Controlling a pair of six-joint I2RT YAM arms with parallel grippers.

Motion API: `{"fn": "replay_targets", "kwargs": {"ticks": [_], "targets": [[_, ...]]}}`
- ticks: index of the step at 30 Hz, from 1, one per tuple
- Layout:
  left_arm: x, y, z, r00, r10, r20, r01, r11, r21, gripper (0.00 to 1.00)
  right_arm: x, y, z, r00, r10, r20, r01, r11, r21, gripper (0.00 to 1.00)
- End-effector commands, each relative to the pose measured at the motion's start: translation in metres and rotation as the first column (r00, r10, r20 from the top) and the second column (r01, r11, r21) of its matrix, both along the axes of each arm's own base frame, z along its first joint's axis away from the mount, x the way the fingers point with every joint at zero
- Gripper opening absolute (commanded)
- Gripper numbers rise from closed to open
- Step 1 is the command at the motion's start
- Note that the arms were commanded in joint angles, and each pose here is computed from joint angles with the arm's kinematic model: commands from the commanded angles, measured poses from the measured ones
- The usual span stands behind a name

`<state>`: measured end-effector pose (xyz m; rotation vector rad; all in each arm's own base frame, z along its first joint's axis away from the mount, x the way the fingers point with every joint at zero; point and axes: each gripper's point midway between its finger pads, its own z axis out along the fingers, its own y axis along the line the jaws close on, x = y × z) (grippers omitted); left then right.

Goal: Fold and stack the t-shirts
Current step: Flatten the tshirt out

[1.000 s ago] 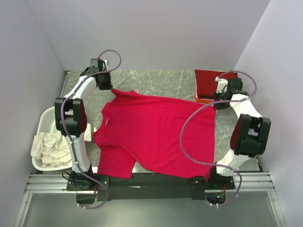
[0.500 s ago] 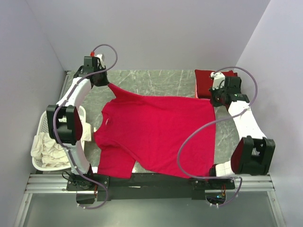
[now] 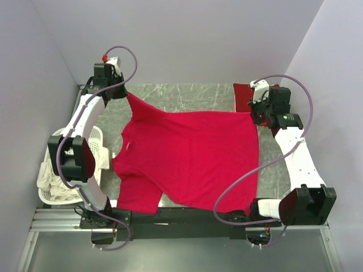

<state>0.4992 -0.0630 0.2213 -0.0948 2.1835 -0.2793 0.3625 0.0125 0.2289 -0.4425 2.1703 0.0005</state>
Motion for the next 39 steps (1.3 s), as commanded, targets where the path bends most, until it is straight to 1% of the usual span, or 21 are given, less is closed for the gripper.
{"fn": "replay_targets", "kwargs": {"ticks": [1, 2, 9, 18, 22, 24, 26, 27, 29, 30, 31, 33, 35, 36, 37, 38, 39], "targets": [[-0.003, 0.007, 0.051, 0.991, 0.021, 0.134, -0.022, 1.0, 0.006, 0.0, 0.0, -0.002, 0.053, 0.992, -0.007, 0.126, 0.009, 1.0, -0.019, 0.0], [-0.005, 0.008, 0.06, 0.988, 0.023, 0.155, -0.024, 1.0, 0.005, 0.0, -0.002, 0.007, 0.057, 0.991, 0.018, 0.131, -0.016, 1.0, -0.02, 0.0], [-0.02, 0.013, 0.112, 0.962, 0.042, 0.271, -0.045, 0.999, 0.004, 0.0, -0.009, 0.011, 0.106, 0.975, 0.04, 0.218, -0.035, 0.999, -0.027, 0.0], [-0.055, 0.016, 0.189, 0.897, 0.055, 0.439, -0.05, 0.999, -0.023, 0.0, -0.026, 0.016, 0.166, 0.943, 0.054, 0.328, -0.048, 0.998, -0.028, 0.0], [-0.078, 0.015, 0.226, 0.855, 0.054, 0.515, -0.04, 0.998, -0.038, 0.01, -0.039, 0.015, 0.187, 0.928, 0.054, 0.369, -0.045, 0.998, -0.034, 0.0], [-0.087, 0.015, 0.24, 0.838, 0.052, 0.544, -0.034, 0.998, -0.043, 0.0, -0.048, 0.014, 0.205, 0.911, 0.052, 0.408, -0.041, 0.998, -0.037, 0.0], [-0.102, 0.015, 0.262, 0.807, 0.052, 0.588, -0.027, 0.998, -0.051, 0.0, -0.057, 0.014, 0.218, 0.9, 0.052, 0.432, -0.04, 0.999, -0.037, 0.0], [-0.108, 0.015, 0.269, 0.796, 0.053, 0.602, -0.024, 0.998, -0.056, 0.0, -0.063, 0.013, 0.231, 0.886, 0.05, 0.461, -0.037, 0.999, -0.036, 0.0], [-0.127, 0.015, 0.292, 0.755, 0.055, 0.654, -0.015, 0.998, -0.066, 0.0, -0.073, 0.013, 0.244, 0.875, 0.049, 0.482, -0.037, 0.999, -0.033, 0.0], [-0.134, 0.015, 0.3, 0.739, 0.057, 0.671, -0.011, 0.997, -0.072, 0.0, -0.081, 0.013, 0.258, 0.857, 0.046, 0.513, -0.036, 0.999, -0.029, 0.0], [-0.15, 0.016, 0.315, 0.709, 0.058, 0.703, -0.005, 0.997, -0.078, 0.0, -0.087, 0.012, 0.263, 0.852, 0.044, 0.522, -0.034, 0.999, -0.029, 0.0], [-0.166, 0.015, 0.333, 0.667, 0.06, 0.742, 0.01, 0.996, -0.089, 0.0, -0.103, 0.012, 0.285, 0.82, 0.042, 0.57, -0.037, 0.999, -0.021, 0.0], [-0.195, 0.015, 0.359, 0.604, 0.059, 0.795, 0.027, 0.995, -0.094, 0.0, -0.119, 0.012, 0.298, 0.8, 0.037, 0.6, -0.037, 0.999, -0.013, 0.0], [-0.204, 0.014, 0.367, 0.583, 0.057, 0.811, 0.039, 0.994, -0.098, 0.0, -0.13, 0.011, 0.309, 0.778, 0.034, 0.627, -0.035, 0.999, -0.01, 0.0], [-0.223, 0.014, 0.38, 0.545, 0.056, 0.837, 0.051, 0.994, -0.1, 0.0, -0.137, 0.011, 0.315, 0.767, 0.033, 0.641, -0.037, 0.999, -0.007, 0.0], [-0.235, 0.013, 0.391, 0.511, 0.05, 0.858, 0.069, 0.993, -0.099, 0.0, -0.152, 0.011, 0.324, 0.74, 0.031, 0.672, -0.037, 0.999, -0.005, 0.0], [-0.246, 0.011, 0.399, 0.486, 0.046, 0.873, 0.082, 0.992, -0.098, 0.0, -0.159, 0.01, 0.328, 0.724, 0.027, 0.689, -0.034, 0.999, -0.004, 0.0]]}}
